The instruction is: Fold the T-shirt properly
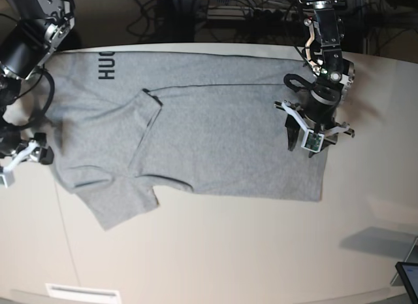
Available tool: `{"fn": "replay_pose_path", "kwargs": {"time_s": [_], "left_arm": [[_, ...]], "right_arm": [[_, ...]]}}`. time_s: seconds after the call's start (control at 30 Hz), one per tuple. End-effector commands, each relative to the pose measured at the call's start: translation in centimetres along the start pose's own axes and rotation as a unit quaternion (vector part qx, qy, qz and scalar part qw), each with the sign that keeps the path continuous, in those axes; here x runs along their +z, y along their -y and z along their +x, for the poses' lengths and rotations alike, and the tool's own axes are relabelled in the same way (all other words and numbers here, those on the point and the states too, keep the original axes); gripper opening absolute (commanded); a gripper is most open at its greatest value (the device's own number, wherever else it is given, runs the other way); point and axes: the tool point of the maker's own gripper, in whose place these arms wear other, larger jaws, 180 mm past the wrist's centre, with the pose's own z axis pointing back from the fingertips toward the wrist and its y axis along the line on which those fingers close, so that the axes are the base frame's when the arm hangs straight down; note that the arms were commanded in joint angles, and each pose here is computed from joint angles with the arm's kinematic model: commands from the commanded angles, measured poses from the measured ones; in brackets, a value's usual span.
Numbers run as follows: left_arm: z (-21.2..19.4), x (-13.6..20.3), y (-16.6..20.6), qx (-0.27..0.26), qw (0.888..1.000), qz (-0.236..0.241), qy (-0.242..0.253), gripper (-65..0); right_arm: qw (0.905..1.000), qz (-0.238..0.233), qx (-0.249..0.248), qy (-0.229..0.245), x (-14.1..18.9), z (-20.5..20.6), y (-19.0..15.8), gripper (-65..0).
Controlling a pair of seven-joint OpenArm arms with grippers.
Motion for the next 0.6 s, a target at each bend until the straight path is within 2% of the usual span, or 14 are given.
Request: {"fn": "replay_pose_path", "kwargs": {"time_s": [0.0,0.07,0.13,0.3,0.57], "left_arm": [[1.5,0.2,-0.8,-0.005,1.000,0.009,0.026,-37.8],[1.1,0.4,-0.7,-0.006,1.000,0.008,0.022,-37.8],[1.5,0.7,-0.7,-0.009,1.000,0.010,0.027,-37.8],[1.0,1.0,-0.5,-0.009,1.000,0.008,0.022,-37.8],[1.0,1.1,-0.5,-0.009,1.000,0.008,0.021,-37.8]], "right_arm": [[0.9998,-0.001,-0.001,0.020,0.5,1.9,0.7,-18.0],[0.9996,0.012,-0.024,-0.002,-0.5,0.9,1.3,-14.1],[0.9988,0.028,-0.040,0.001,-1.1,0.8,1.0,-11.8],[0.9969,0.051,-0.051,0.033,-0.3,2.3,0.9,-11.3],[0.9968,0.051,-0.051,0.034,-0.3,2.4,0.9,-10.9]]}}
